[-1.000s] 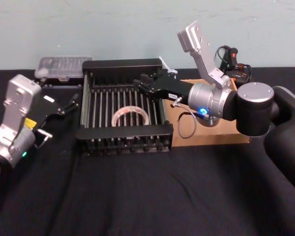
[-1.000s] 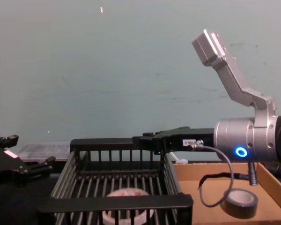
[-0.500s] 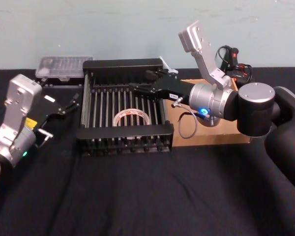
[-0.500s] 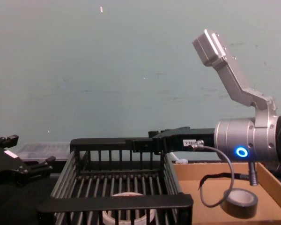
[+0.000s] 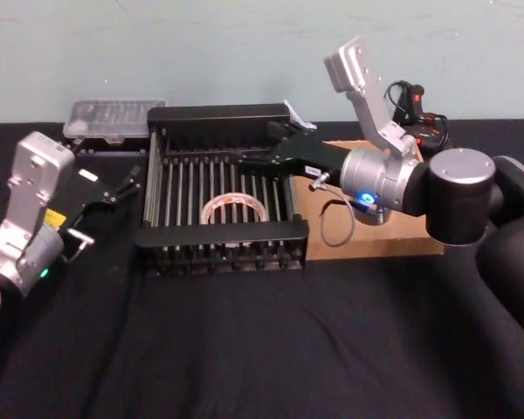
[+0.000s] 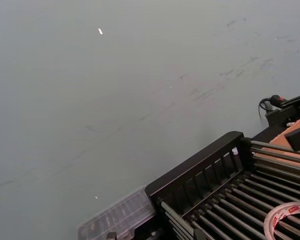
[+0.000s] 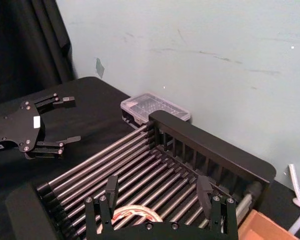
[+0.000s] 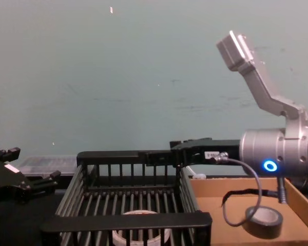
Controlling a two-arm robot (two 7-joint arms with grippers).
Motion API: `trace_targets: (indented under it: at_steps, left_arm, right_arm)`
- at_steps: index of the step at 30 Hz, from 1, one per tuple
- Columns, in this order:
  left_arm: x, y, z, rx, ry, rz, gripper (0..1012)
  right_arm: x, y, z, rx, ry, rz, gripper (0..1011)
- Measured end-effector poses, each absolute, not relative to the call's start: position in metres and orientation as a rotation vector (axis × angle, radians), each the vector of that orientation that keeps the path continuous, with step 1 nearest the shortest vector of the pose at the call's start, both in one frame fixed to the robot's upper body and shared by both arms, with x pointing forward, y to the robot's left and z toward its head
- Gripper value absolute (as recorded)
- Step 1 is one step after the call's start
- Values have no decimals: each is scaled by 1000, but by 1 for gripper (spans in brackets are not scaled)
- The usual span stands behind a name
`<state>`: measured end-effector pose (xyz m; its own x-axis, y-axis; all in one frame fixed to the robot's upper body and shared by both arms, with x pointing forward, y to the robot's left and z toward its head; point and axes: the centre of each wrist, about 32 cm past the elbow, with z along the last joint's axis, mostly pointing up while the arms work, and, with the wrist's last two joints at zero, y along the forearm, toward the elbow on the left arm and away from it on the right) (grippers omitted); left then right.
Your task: Pick up the white tape and place it into the black box , Pick up the silver tape and place it into the brown box.
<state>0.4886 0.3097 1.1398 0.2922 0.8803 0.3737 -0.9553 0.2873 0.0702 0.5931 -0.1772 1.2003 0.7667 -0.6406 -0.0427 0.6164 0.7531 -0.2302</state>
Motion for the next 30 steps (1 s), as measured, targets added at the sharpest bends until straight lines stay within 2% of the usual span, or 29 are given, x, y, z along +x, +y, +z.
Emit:
trace_targets:
  at_steps: [12,30]
  left_arm:
    - [489,310,1140,304,-285,1248,1001]
    - [489,310,1140,304,-285,1248,1001]
  right_arm:
    - [579,-190,1203,-183,132,-725,1002]
    - [534,-217,1191,-142,102,-840,1002]
